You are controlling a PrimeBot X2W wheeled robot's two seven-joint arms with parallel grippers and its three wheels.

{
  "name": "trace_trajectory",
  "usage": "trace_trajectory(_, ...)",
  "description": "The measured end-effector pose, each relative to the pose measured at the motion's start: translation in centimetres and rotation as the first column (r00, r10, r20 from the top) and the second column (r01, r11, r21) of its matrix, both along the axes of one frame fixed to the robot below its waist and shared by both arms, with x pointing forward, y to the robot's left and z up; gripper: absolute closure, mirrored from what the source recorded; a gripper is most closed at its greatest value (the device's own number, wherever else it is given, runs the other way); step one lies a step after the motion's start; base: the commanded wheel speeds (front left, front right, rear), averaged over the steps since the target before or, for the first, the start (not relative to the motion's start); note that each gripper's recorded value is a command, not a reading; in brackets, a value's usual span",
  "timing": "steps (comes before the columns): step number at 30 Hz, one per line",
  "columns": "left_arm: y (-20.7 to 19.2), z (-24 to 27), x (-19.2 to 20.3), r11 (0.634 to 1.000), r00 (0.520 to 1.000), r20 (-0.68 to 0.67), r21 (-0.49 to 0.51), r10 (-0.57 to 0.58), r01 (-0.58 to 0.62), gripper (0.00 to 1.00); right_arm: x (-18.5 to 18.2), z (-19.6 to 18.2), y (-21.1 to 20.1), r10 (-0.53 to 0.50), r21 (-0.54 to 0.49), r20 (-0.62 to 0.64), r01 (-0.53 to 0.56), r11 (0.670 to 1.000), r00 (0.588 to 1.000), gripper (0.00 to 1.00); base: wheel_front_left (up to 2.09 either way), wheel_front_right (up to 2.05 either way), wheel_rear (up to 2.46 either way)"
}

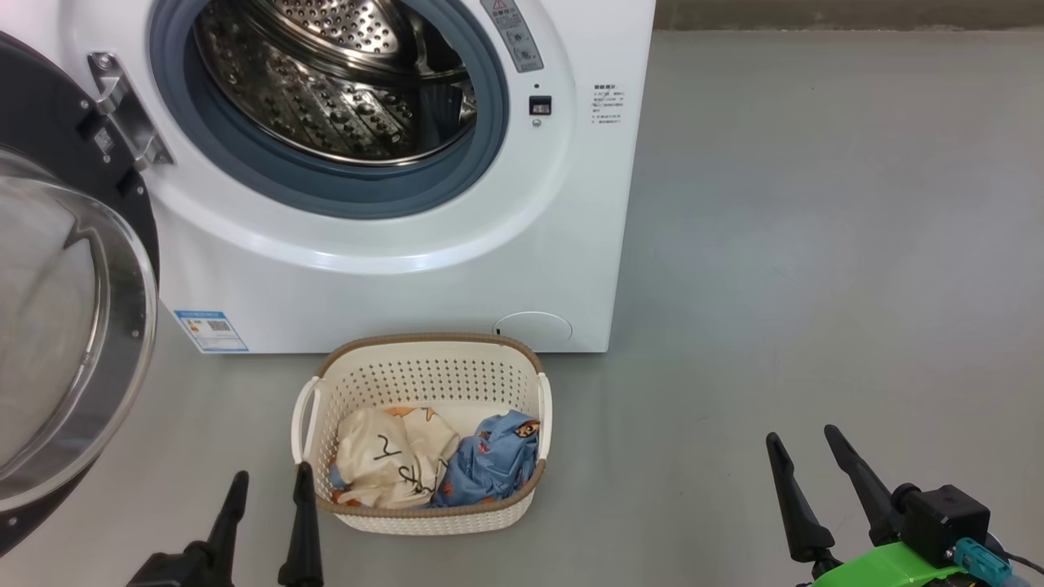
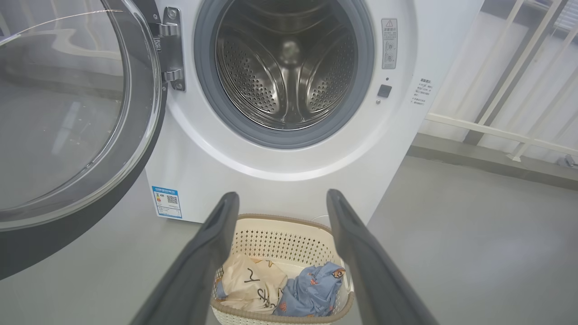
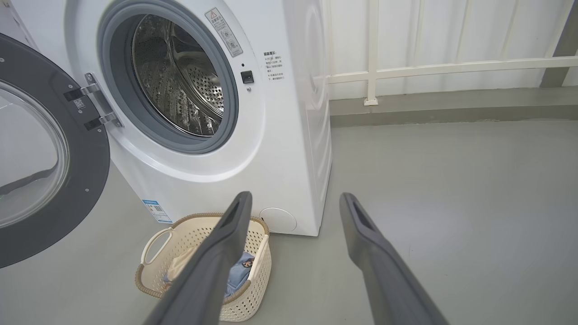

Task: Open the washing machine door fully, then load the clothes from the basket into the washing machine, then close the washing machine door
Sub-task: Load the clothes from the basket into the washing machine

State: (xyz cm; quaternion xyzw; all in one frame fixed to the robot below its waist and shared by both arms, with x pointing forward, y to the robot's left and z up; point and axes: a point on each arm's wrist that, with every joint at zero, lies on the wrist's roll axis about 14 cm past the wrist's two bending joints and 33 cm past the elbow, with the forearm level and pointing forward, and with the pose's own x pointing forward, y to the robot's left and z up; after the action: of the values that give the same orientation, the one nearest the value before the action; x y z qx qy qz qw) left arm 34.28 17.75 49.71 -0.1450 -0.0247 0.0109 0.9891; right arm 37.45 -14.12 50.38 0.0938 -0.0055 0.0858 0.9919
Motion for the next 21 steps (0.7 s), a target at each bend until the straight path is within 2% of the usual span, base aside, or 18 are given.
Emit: trace_trajectory(21,-0.49,0.02,-0.16,1.000,1.000,0.001,0.008,-0.015,0.015,0.00,-0.22,0.04,0.19,0.005,-0.002,0.000,-0.005,1.000,1.000,0.00,0.00,0.00,0.00)
